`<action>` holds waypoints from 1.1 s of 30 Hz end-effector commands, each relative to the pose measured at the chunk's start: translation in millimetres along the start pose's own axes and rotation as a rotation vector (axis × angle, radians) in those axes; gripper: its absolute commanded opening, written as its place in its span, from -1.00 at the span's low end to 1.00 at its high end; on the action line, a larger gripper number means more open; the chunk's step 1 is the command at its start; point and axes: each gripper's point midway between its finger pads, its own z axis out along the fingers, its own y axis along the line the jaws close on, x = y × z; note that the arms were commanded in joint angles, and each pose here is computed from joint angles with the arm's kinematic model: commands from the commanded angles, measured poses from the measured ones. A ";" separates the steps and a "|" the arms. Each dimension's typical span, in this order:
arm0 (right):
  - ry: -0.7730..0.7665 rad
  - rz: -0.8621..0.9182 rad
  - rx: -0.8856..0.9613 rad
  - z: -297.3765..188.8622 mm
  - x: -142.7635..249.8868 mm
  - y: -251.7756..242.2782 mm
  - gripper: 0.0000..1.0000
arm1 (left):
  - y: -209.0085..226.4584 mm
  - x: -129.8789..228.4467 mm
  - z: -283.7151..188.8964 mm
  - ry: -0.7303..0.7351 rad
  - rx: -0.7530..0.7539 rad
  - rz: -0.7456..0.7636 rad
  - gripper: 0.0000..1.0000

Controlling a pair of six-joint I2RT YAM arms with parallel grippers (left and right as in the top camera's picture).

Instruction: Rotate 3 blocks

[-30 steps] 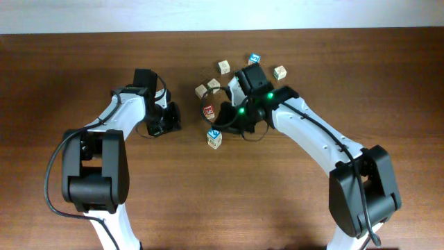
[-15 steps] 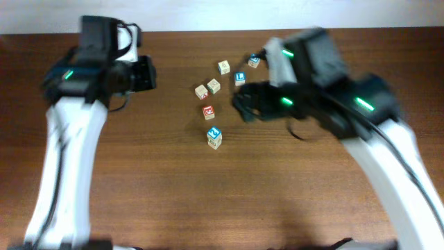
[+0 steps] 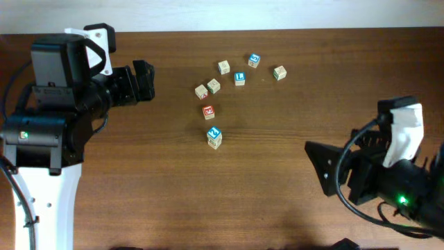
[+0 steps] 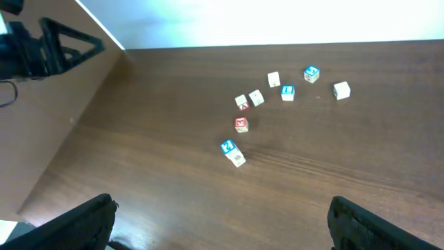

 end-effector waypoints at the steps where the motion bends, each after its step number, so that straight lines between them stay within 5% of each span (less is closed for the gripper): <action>1: 0.027 -0.039 0.029 0.0 6.6 -5.4 0.96 | 3.6 -2.7 -6.9 -0.020 -0.016 0.011 0.98; 7: -0.098 -0.021 0.430 20.0 -11.2 -83.5 0.96 | 3.7 -2.7 -6.9 -0.020 -0.016 0.010 0.98; 12: -0.354 -0.043 0.387 37.5 -19.9 -107.3 0.96 | 3.6 -2.7 -6.9 -0.020 -0.016 0.011 0.99; 15: -0.422 -0.211 0.329 48.5 12.1 -111.8 0.96 | 3.7 -2.7 -6.9 -0.020 -0.016 0.010 0.98; 24: -0.534 -0.233 0.396 82.7 103.5 -162.2 0.96 | 3.7 -2.7 -6.9 -0.020 -0.016 0.010 0.98; 33: -0.600 -0.249 0.375 122.9 149.6 -184.8 0.97 | 3.6 -2.7 -6.9 -0.020 -0.016 0.011 0.98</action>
